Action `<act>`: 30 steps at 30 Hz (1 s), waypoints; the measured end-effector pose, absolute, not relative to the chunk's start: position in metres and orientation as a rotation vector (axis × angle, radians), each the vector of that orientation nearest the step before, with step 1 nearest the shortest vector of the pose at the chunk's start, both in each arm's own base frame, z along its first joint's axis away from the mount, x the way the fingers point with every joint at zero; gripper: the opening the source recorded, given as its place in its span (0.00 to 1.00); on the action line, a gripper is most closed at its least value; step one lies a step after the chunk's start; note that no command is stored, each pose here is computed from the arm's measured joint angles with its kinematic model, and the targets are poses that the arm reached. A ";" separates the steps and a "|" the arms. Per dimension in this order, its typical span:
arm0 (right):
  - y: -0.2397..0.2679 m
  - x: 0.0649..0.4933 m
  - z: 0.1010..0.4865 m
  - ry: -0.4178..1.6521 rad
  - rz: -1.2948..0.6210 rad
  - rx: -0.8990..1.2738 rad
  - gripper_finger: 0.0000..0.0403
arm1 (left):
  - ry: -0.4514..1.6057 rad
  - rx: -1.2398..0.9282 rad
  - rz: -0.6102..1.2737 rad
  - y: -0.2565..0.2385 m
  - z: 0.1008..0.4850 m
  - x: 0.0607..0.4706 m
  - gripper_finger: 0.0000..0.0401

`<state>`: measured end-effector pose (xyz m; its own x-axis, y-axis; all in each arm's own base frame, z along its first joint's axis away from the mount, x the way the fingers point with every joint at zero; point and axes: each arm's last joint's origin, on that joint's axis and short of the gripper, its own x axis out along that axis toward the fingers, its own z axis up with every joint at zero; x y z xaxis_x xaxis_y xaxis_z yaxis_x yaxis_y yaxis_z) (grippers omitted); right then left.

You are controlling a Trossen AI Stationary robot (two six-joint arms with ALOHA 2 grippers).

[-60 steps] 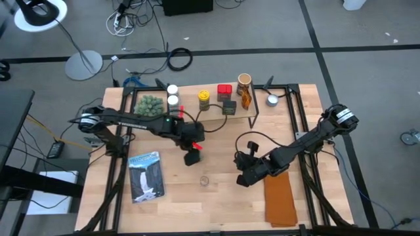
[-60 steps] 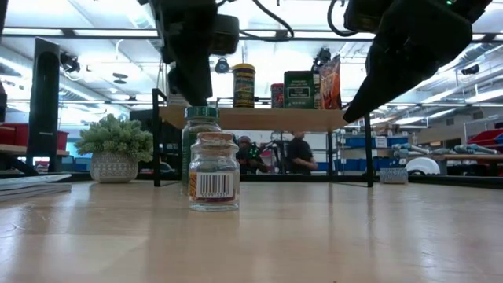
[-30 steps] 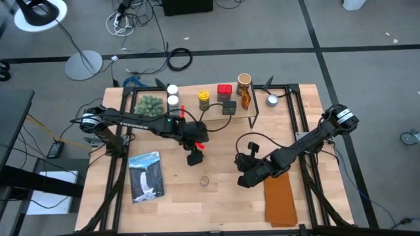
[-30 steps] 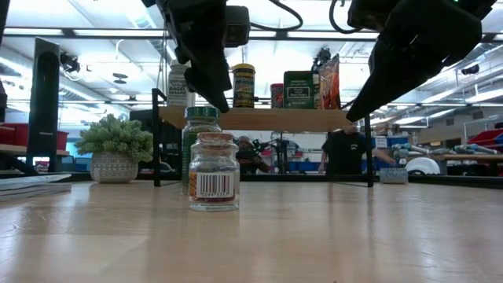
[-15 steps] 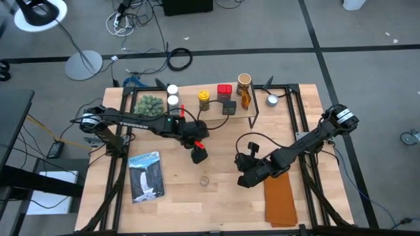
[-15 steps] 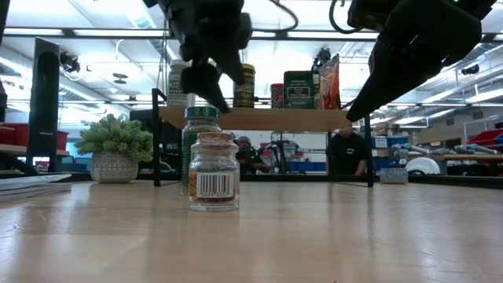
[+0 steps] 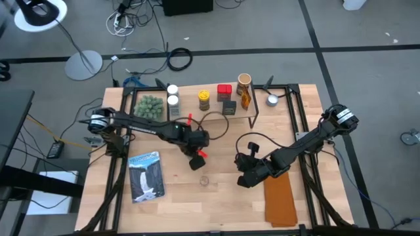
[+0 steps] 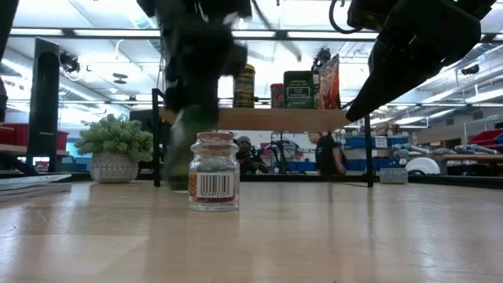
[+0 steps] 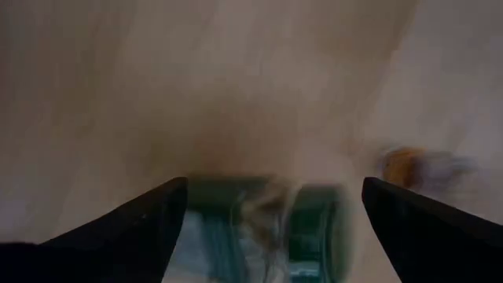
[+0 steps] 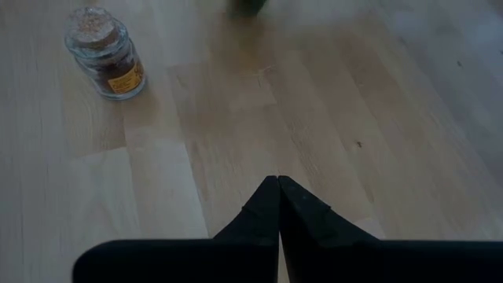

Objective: Shelf spices
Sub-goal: Put the green seasoning bottle on the shelf

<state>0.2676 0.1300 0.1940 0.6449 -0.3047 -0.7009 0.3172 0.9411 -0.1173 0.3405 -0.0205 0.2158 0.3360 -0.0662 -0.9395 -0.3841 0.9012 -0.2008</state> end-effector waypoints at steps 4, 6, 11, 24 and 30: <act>0.130 0.267 0.194 0.796 -0.354 0.016 0.01 | 1.223 -0.402 0.211 -0.021 0.212 0.343 0.96; 0.130 0.267 0.194 0.796 -0.355 0.015 0.01 | 1.226 -0.398 0.213 -0.021 0.212 0.343 0.96; 0.130 0.267 0.194 0.796 -0.354 0.015 0.00 | 1.234 -0.392 0.220 -0.022 0.221 0.342 0.96; 0.130 0.267 0.194 0.798 -0.351 0.008 0.01 | 1.124 -0.086 0.440 -0.066 0.254 0.330 0.96; 0.130 0.268 0.195 0.789 -0.348 0.014 0.02 | 1.001 -0.006 0.505 -0.096 0.262 0.320 0.96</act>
